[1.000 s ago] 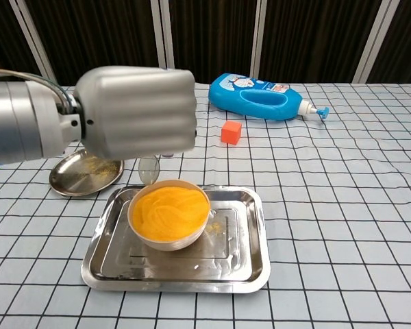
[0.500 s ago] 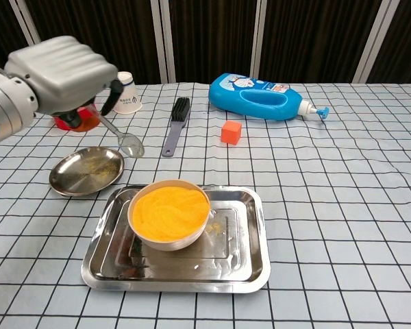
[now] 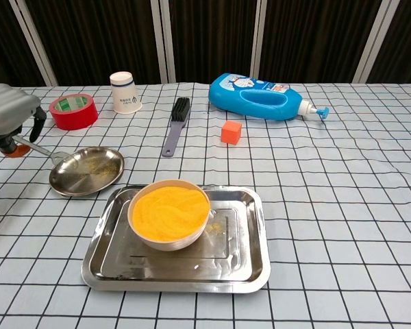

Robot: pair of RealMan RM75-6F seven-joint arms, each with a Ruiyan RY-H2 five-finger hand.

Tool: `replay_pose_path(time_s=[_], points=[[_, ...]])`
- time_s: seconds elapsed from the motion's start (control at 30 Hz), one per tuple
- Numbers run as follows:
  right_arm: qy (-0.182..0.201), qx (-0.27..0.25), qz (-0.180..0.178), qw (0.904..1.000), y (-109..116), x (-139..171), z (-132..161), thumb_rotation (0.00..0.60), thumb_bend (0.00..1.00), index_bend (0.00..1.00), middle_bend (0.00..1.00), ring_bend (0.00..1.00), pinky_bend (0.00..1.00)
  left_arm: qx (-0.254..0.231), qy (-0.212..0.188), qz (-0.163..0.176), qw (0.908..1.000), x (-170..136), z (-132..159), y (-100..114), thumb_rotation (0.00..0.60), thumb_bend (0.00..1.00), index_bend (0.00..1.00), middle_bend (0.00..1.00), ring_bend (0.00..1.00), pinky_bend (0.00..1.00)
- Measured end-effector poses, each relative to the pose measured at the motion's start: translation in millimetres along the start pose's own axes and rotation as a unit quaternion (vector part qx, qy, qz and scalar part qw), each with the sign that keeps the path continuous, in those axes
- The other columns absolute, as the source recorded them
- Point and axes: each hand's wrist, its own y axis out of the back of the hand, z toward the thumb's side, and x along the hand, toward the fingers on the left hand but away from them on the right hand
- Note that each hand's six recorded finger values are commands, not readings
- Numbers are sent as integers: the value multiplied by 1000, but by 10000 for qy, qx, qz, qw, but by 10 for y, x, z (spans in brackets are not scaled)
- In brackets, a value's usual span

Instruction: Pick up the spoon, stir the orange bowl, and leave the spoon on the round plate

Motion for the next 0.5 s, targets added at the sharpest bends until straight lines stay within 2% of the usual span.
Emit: replay_pose_path(time_s=[0.17, 0.5], points=[[-9, -17, 13, 10000, -3, 1, 0, 600, 394, 0, 0, 0, 0, -62, 16, -155, 9999, 4, 63, -107, 600, 590, 796, 1000, 1000, 1000], [-12, -48, 35, 10000, -6, 4, -2, 600, 393, 0, 0, 0, 0, -156, 38, -131, 9998, 50, 245, -99, 600, 533, 774, 1000, 1000, 1000]])
